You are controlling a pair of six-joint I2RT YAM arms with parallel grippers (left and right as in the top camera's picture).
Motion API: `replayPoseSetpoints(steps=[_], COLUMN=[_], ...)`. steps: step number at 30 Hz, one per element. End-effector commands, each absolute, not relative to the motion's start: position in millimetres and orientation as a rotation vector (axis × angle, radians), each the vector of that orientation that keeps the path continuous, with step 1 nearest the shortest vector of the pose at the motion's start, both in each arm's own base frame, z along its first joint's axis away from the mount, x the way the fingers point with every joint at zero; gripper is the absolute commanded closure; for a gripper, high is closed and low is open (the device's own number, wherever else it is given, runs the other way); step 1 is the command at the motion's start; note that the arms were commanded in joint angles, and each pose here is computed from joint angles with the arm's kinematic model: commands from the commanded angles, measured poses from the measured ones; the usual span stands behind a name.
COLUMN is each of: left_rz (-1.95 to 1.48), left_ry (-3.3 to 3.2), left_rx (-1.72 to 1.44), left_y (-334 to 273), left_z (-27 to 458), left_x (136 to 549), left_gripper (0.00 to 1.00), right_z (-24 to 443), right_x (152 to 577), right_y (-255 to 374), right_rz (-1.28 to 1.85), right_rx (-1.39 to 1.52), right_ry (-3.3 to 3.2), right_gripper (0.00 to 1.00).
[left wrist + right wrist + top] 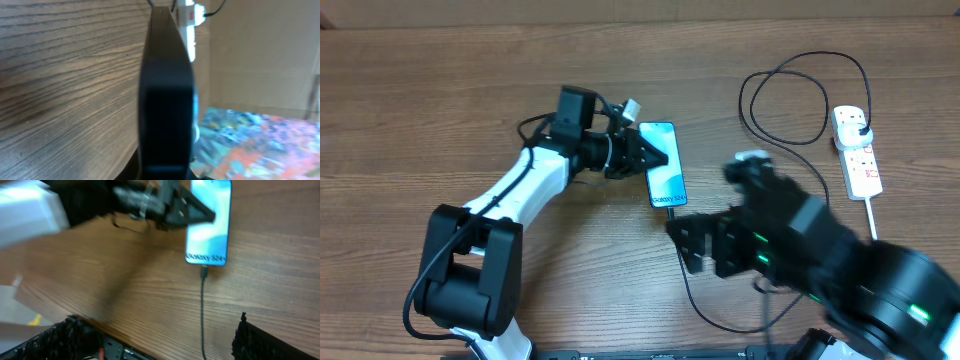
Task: Plug charger to phone and switch on socket
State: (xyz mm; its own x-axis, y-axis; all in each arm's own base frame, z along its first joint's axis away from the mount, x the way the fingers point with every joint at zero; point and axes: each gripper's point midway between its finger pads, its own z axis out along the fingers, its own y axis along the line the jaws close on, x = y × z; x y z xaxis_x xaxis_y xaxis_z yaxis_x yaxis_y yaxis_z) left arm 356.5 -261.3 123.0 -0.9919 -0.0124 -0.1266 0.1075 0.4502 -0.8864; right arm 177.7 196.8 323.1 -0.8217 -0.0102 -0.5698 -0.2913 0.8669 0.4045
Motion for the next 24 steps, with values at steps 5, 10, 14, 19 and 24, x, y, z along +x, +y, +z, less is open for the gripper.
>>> replayPoseSetpoints(steps=[5, 10, 14, 19, 24], left_rz=[-1.452, -1.415, -1.424, -1.558, -1.604], left_ry=[2.607, 2.655, 2.683, 2.616, 2.599], left_rx=[0.252, 0.234, 0.237, 0.252, 0.244], left_y=[-269.4, -265.9, -267.6, -274.8, -278.6], left_z=[96.2, 75.0, 51.4, 38.1, 28.1], left_x=[347.5, 348.3, 348.5, 359.2, 376.0], left_gripper=[0.91, 0.91, 0.89, 0.87, 0.86], right_z=[367.7, 353.8, 338.8, 334.1, 333.0], right_x=[157.5, 143.9, 135.2, 132.2, 131.4], right_y=[156.9, 140.8, 130.4, 126.7, 125.7], right_rz=[0.727, 0.712, 0.657, 0.634, 0.627], right_rx=[-0.155, -0.075, -0.054, -0.057, -0.058], right_ry=[2.288, 2.37, 2.448, 2.471, 2.477], right_gripper=[0.0, 0.0, 0.0, 0.0, 0.0])
